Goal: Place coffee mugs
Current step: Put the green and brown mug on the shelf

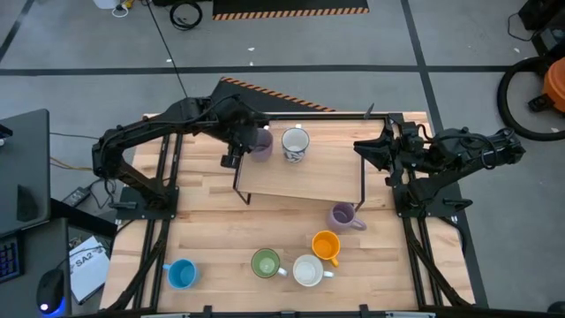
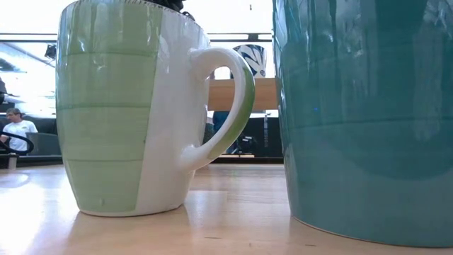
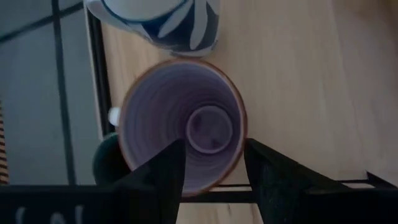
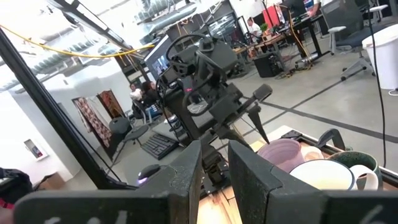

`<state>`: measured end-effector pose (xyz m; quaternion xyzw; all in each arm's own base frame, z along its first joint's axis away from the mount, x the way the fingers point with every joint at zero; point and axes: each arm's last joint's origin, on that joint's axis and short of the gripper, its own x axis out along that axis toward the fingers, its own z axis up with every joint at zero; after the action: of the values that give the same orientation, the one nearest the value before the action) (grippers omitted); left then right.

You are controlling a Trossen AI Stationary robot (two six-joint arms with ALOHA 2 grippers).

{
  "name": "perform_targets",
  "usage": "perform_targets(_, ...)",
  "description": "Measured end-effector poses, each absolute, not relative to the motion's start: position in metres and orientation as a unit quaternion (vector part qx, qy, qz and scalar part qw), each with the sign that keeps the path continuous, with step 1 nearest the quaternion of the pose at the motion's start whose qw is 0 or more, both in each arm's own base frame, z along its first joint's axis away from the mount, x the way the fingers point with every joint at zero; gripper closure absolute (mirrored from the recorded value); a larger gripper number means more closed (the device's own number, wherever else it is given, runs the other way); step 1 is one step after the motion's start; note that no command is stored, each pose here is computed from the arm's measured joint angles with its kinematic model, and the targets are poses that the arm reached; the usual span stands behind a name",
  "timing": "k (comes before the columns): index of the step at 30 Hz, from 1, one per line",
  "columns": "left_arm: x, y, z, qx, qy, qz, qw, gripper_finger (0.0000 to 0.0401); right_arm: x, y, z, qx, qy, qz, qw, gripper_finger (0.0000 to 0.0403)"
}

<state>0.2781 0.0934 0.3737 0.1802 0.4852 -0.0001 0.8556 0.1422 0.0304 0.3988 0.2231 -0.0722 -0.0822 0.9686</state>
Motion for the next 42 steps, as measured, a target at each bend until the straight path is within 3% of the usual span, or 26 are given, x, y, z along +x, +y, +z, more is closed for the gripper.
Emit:
perform_targets(9,0.278,0.095,0.376,0.158,0.472,0.010,0.867,0.0229,0.142,0.030,0.399,0.220,-0.073,-0.086,0.969,0.0317)
perform_targets(22,0.254,0.157,0.388,-0.025,0.394,0.156,0.905,0.0229,0.142,0.030,0.399,0.224,-0.073,-0.086,0.968,0.0317)
perform_targets(33,0.244,0.215,0.319,-0.225,0.416,0.276,0.837,0.0229,0.142,0.028,0.399,0.221,-0.078,-0.113,0.966,0.0317)
perform_targets(42,0.233,0.255,0.291,-0.325,0.359,0.274,0.831,0.0229,0.142,0.026,0.399,0.237,-0.081,-0.119,0.961,0.0317)
